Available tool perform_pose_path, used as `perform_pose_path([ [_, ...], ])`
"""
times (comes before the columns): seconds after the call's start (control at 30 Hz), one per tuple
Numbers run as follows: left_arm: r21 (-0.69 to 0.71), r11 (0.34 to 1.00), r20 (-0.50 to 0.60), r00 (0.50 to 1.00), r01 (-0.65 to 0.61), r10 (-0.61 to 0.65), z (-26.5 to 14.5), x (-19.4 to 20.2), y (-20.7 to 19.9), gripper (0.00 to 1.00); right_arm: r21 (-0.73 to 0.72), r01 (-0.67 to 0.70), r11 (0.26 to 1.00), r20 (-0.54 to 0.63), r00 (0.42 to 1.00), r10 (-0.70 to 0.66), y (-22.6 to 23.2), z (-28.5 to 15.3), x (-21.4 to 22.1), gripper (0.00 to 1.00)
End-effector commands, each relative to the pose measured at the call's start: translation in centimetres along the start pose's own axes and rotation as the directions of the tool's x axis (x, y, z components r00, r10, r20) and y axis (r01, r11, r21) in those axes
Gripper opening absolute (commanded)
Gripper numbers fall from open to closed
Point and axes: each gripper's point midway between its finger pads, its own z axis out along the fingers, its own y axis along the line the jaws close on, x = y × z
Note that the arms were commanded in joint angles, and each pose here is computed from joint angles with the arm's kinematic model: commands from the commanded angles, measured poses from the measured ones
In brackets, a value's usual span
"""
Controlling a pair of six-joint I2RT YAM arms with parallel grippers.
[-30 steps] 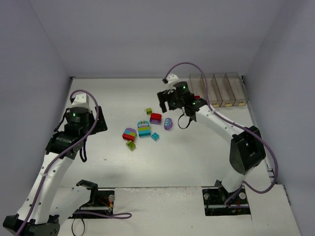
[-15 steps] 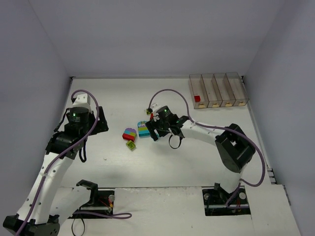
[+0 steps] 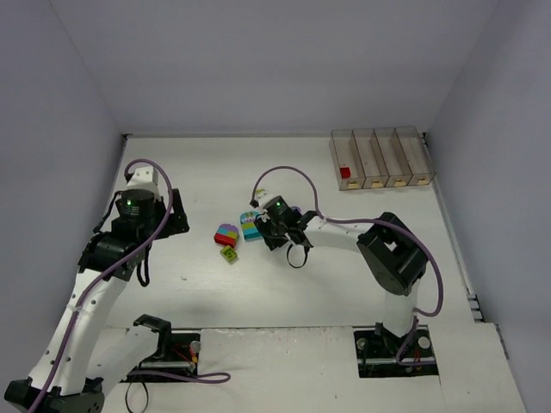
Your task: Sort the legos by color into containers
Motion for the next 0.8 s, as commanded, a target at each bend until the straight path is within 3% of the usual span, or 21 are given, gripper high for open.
perform_pose_path([
  [0.0,-0.007,1.000,0.031,0.999,-0.013,0.014,-0.3,-0.7,0.3,0.84,0.156,-0.009,0.988,0.141,0.990,-0.014,-3.5,-3.5,-3.9,0.00],
  [0.13,0.000,1.000,0.033,0.999,-0.011,0.011,-0.1,-0.8,0.0,0.84,0.241,-0.067,0.968,0.207,0.978,0.016,-7.7,-6.3,-5.9,0.00],
  [0.43,0.011,1.000,0.017,1.000,-0.011,0.011,0.3,-0.5,-0.2,0.84,0.446,-0.417,0.792,0.406,0.883,0.237,-28.5,-14.2,-8.2,0.00],
  [0.57,0.011,1.000,0.013,1.000,-0.010,0.010,0.4,-0.6,-0.3,0.84,0.464,-0.512,0.723,0.447,0.840,0.307,-35.5,-14.4,-8.0,0.03],
  [0.77,0.008,1.000,0.004,1.000,-0.004,0.004,0.7,-0.5,-0.4,0.84,0.482,-0.544,0.686,0.410,0.833,0.373,-40.4,-10.8,-6.3,0.09],
])
